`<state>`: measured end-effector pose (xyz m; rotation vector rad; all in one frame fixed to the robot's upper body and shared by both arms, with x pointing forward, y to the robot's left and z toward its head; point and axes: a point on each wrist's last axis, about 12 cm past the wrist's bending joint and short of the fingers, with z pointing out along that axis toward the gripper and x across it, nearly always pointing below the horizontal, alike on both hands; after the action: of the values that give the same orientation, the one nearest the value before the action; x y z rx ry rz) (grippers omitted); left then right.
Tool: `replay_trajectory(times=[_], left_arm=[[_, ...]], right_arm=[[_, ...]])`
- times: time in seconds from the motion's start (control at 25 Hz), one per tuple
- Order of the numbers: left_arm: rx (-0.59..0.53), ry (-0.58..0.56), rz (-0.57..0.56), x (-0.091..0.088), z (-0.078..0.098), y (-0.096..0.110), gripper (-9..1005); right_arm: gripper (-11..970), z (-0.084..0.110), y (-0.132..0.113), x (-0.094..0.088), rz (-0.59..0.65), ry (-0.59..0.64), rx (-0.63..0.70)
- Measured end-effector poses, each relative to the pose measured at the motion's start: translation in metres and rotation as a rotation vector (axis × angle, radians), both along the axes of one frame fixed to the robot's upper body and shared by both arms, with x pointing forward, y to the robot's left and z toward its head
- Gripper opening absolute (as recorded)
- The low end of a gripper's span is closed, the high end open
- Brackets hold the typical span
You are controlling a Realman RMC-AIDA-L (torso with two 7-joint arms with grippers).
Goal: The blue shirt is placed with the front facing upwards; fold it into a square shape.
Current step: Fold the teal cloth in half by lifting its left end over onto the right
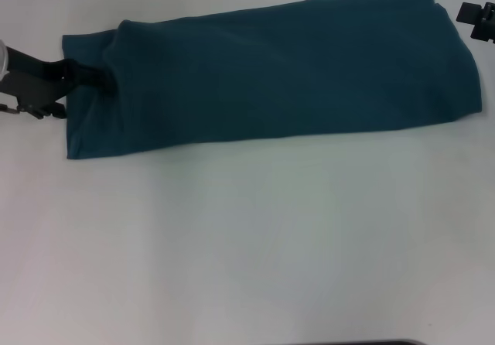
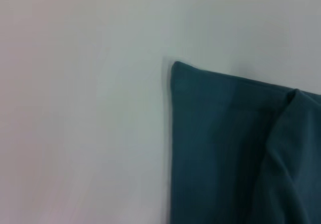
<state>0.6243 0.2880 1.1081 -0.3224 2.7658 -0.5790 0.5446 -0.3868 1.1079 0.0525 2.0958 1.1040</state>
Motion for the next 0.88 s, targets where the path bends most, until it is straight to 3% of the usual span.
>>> replay_trajectory(times=[0.48,0.88], left_arm=[[-0.027,0.01,-0.03,0.0,0.001,-0.013,937],[-0.092,0.027,-0.105,0.001,0.011,-0.04,928]], right_arm=[[848,0.0,0.0,0.0,0.001,0.0,0.0],[846,0.001,-0.001,0.0,-0.003,-0.001,-0.005]])
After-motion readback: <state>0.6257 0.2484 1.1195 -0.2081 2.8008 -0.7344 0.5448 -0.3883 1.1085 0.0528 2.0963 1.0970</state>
